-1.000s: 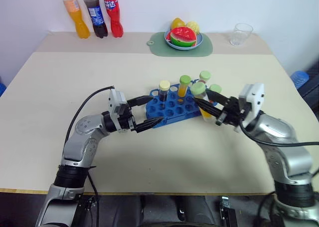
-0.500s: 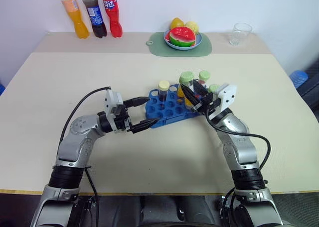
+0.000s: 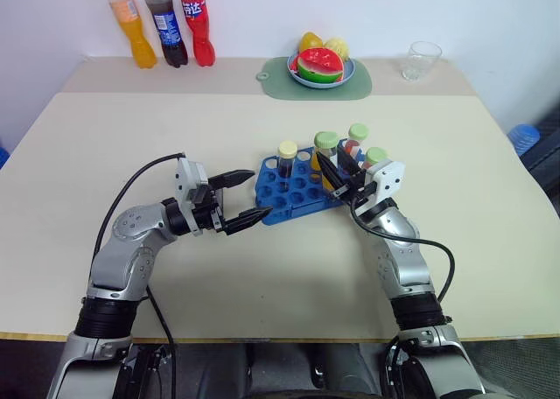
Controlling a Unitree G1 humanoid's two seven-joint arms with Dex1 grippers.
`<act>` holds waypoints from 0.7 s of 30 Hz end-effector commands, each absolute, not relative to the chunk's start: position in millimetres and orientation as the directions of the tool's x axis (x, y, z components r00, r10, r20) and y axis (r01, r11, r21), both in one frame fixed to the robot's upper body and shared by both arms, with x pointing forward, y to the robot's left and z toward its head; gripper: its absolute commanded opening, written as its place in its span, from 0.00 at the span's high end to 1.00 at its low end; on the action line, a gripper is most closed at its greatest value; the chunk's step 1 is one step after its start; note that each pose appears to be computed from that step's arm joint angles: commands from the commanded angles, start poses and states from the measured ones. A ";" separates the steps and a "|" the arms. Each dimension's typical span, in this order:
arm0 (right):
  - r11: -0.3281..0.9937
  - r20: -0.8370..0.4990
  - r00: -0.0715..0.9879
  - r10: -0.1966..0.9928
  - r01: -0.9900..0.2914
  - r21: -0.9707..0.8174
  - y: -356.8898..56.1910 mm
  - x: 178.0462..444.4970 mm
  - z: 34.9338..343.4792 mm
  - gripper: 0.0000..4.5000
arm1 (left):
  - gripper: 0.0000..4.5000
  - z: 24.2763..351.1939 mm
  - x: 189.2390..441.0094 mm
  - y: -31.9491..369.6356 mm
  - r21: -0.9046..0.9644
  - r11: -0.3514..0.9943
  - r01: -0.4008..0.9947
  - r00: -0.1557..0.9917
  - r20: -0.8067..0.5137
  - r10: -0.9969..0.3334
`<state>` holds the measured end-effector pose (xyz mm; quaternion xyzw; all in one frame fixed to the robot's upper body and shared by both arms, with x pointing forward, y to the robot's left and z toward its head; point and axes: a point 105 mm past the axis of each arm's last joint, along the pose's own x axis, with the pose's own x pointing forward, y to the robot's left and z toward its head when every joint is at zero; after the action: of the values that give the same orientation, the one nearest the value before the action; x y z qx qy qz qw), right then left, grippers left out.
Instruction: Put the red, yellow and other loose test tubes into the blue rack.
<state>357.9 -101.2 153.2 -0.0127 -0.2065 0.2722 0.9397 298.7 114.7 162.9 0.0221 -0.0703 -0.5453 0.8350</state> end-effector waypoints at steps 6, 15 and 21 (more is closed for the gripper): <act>0.850 0.365 0.770 0.523 -0.498 -0.168 -106.2 348.7 143.6 0.27 | 0.00 174.6 296.2 122.9 0.117 0.437 0.892 0.423 0.126 -0.897; 0.811 0.273 0.770 0.577 -0.500 -0.304 -125.2 322.1 146.3 0.01 | 0.00 184.1 306.6 131.0 0.032 0.566 0.824 0.551 0.185 -0.814; 0.707 0.032 0.742 0.670 -0.624 -0.334 -150.9 275.0 129.4 0.01 | 0.00 185.1 318.4 157.1 -0.035 0.801 0.598 0.801 0.069 -0.595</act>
<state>285.2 -149.6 112.8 -0.1511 -0.0609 0.3344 0.9282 319.4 146.8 173.8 -0.0340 -0.0286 -0.3533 0.9345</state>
